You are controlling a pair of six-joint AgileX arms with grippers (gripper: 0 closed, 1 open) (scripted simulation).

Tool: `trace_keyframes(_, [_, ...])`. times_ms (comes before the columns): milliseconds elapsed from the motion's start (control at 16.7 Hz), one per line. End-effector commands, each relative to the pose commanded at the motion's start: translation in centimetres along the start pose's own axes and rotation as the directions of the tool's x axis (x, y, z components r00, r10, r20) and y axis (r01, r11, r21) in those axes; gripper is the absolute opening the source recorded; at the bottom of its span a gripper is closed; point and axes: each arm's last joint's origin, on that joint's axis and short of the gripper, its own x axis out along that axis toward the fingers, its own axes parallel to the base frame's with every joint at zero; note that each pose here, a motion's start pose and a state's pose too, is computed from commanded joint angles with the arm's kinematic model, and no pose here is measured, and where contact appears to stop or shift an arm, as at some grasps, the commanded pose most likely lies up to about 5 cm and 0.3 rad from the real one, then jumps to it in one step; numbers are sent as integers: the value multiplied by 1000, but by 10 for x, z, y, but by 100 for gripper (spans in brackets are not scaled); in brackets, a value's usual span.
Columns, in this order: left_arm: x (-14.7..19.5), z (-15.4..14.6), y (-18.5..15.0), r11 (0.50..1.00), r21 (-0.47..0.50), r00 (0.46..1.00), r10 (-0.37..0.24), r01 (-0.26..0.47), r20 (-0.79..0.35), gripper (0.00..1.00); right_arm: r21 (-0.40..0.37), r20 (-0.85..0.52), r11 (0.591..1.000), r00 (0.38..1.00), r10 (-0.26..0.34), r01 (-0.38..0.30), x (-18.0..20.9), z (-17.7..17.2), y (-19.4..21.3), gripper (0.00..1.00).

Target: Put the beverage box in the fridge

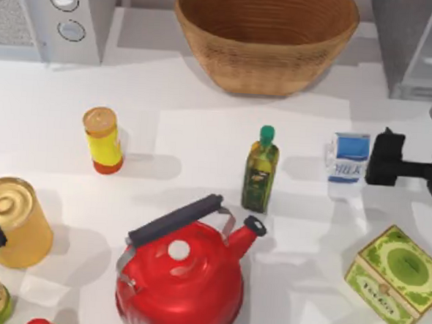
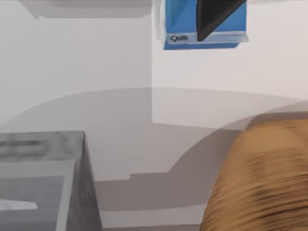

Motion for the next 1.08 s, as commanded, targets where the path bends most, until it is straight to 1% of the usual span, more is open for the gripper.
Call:
trace_keyframes(300, [0,0,0,1000,0,1000,0,0,0,100,-33,-85,999,996,-21,18,47,-37,41,100])
trace_keyframes(540, [0,0,0,1000,0,1000,0,0,0,100,-48,-106,999,994,-28,23,62,-58,58,100])
trace_keyframes(900, [0,0,0,1000,0,1000,0,0,0,100,-49,-111,998,993,-31,26,63,-60,58,100])
trace_keyframes(1080, [0,0,0,1000,0,1000,0,0,0,100,-46,-106,999,994,-29,24,66,-54,55,100])
